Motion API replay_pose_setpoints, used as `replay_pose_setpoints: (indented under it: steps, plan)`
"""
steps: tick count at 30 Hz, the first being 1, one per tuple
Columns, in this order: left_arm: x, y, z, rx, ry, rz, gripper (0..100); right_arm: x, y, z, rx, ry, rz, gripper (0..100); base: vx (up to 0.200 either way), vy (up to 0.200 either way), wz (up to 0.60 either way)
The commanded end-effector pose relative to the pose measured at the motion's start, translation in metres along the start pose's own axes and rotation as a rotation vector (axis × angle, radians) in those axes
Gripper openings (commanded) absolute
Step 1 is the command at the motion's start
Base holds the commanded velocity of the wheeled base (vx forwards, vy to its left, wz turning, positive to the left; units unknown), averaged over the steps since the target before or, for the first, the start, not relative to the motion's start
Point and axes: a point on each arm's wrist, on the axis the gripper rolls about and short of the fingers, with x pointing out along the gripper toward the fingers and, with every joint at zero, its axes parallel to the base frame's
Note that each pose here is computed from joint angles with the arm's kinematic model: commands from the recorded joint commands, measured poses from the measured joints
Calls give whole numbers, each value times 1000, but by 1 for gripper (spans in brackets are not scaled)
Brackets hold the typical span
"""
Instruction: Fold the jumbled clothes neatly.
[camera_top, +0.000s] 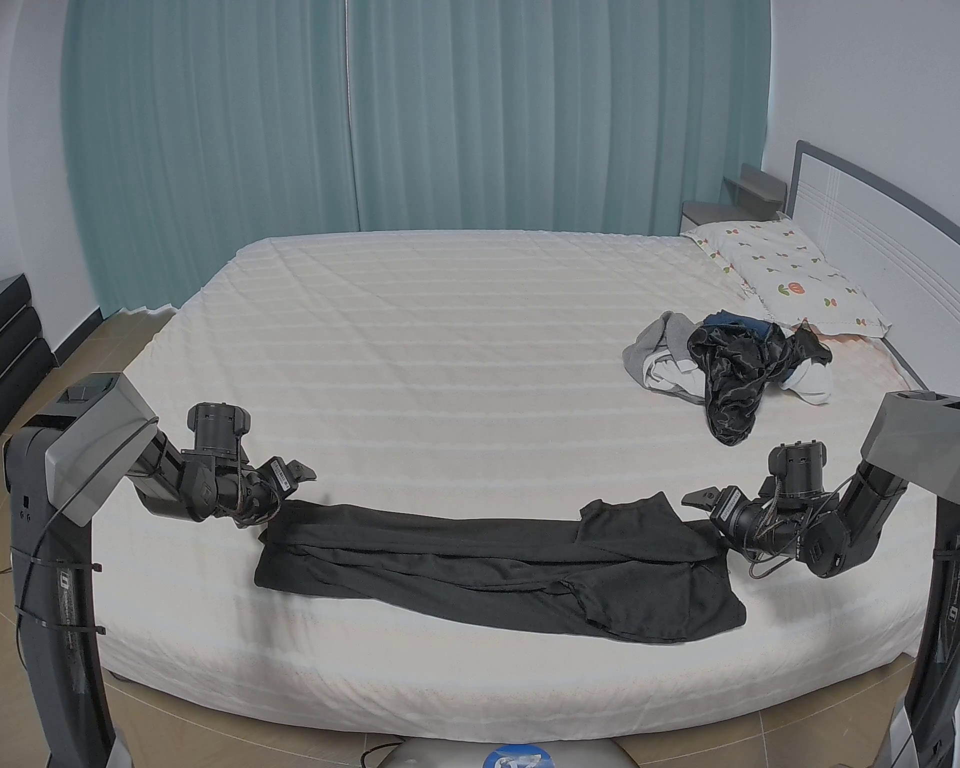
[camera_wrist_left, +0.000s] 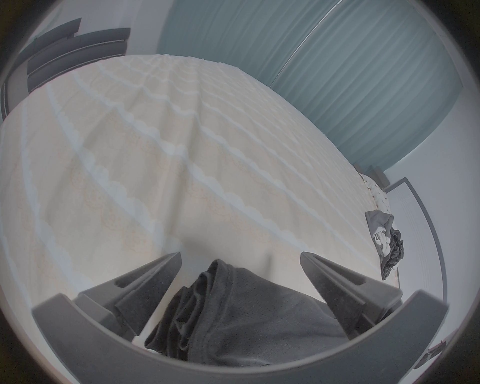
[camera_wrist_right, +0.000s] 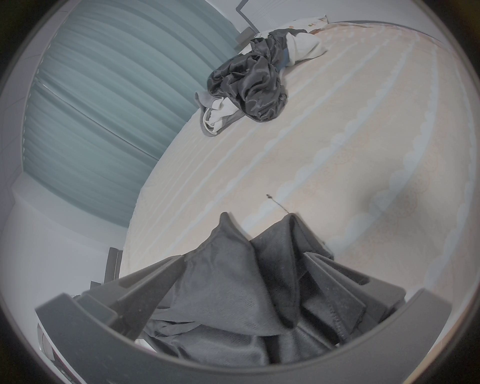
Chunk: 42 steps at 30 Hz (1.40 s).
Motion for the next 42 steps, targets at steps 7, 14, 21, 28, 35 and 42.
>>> replay_pose_setpoints:
  steps: [7,14,21,28,35,42]
  plan:
    - [16,10,-13,2,40,16,0,16,-11,-1,7,0,-29,100,0,0,0]
    - [16,8,-11,-4,23,19,0,8,-9,9,11,-32,-21,100,0,0,0]
    - [12,6,-7,-70,9,15,0,8,-17,14,26,-43,-37,100,0,0,0]
    - [9,7,-7,-82,11,20,0,21,-23,4,20,-13,-38,100,0,0,0]
    - [9,9,-8,-87,15,26,0,32,-24,-2,10,-3,-35,0,0,0,0]
    - [9,11,-11,-90,24,34,0,33,-21,13,28,-61,-11,0,0,0,0]
